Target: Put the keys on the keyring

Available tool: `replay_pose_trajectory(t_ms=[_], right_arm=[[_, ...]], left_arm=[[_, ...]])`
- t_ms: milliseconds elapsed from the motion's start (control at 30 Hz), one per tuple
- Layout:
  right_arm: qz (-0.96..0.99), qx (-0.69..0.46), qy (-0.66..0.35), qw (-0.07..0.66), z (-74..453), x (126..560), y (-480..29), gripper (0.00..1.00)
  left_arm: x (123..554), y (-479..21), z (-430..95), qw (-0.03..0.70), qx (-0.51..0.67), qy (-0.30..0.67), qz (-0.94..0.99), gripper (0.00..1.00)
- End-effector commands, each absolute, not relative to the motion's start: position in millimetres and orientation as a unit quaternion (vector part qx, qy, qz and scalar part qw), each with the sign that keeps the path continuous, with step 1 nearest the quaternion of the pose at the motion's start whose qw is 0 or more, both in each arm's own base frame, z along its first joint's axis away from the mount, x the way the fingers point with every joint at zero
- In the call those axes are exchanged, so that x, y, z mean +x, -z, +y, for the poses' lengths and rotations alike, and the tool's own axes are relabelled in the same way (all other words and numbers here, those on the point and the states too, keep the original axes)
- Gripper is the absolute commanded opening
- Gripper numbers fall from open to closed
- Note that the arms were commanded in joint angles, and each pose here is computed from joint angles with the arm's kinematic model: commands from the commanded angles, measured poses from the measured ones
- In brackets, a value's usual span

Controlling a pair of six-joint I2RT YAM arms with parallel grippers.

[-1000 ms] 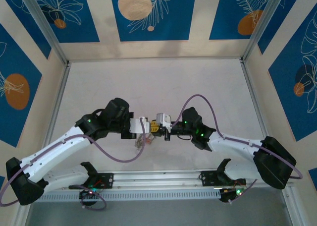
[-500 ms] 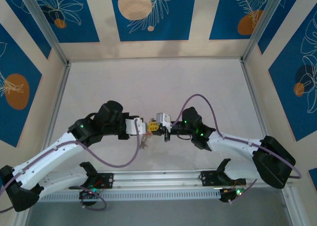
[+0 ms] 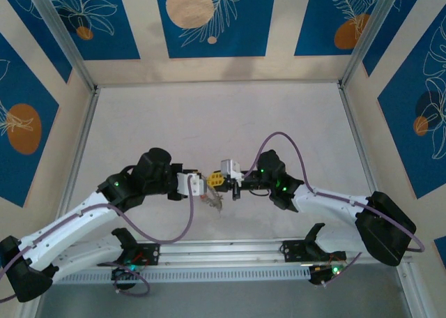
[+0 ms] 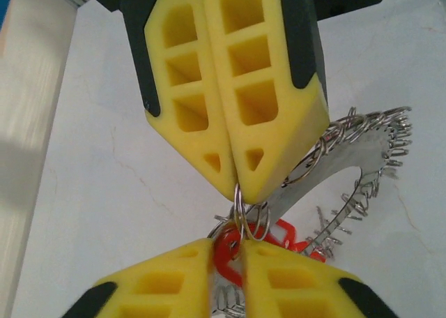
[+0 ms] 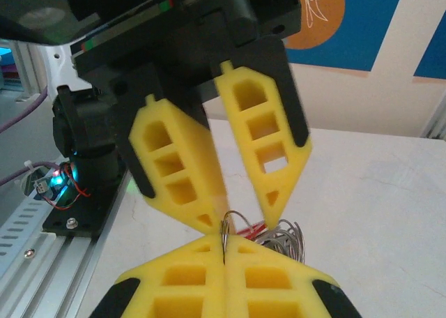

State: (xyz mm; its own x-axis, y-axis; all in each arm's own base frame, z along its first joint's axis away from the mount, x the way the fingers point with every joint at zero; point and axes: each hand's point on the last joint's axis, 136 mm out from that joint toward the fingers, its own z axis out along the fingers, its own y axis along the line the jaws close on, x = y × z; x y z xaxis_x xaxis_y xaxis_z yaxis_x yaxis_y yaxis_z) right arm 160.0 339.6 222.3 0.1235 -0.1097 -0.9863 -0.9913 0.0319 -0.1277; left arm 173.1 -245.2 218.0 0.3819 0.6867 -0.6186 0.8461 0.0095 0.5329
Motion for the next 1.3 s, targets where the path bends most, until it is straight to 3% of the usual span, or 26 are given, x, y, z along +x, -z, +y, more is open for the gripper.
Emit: replay_pose_trajectory(t_ms=[0, 67, 733, 800, 833, 967, 1133, 1267], right_arm=[[0.471, -0.544, -0.444, 0.534, 338, 155, -244, 0.00], [0.475, -0.540, -0.446, 0.533, 337, 157, -244, 0.00], [0.504, -0.489, -0.474, 0.531, 325, 174, -253, 0.00], [0.506, -0.489, -0.475, 0.528, 325, 173, -250, 0.00], [0.505, -0.489, -0.476, 0.528, 325, 173, -249, 0.00], [0.499, -0.499, -0.475, 0.526, 326, 171, -247, 0.00], [0.492, -0.510, -0.474, 0.523, 326, 168, -246, 0.00], [0.483, -0.518, -0.480, 0.518, 327, 164, -247, 0.00]], left_arm=[[168, -224, -250, 0.469, 0.705, 0.097, 0.524, 0.08], [166, -225, -248, 0.467, 0.708, 0.094, 0.522, 0.00], [157, -193, -250, 0.434, 0.735, 0.105, 0.510, 0.00], [160, -203, -254, 0.453, 0.717, 0.113, 0.518, 0.23], [163, -209, -254, 0.463, 0.707, 0.114, 0.523, 0.26], [167, -228, -253, 0.497, 0.677, 0.119, 0.529, 0.28], [173, -251, -250, 0.534, 0.636, 0.137, 0.540, 0.38], [170, -254, -255, 0.533, 0.630, 0.167, 0.540, 0.40]])
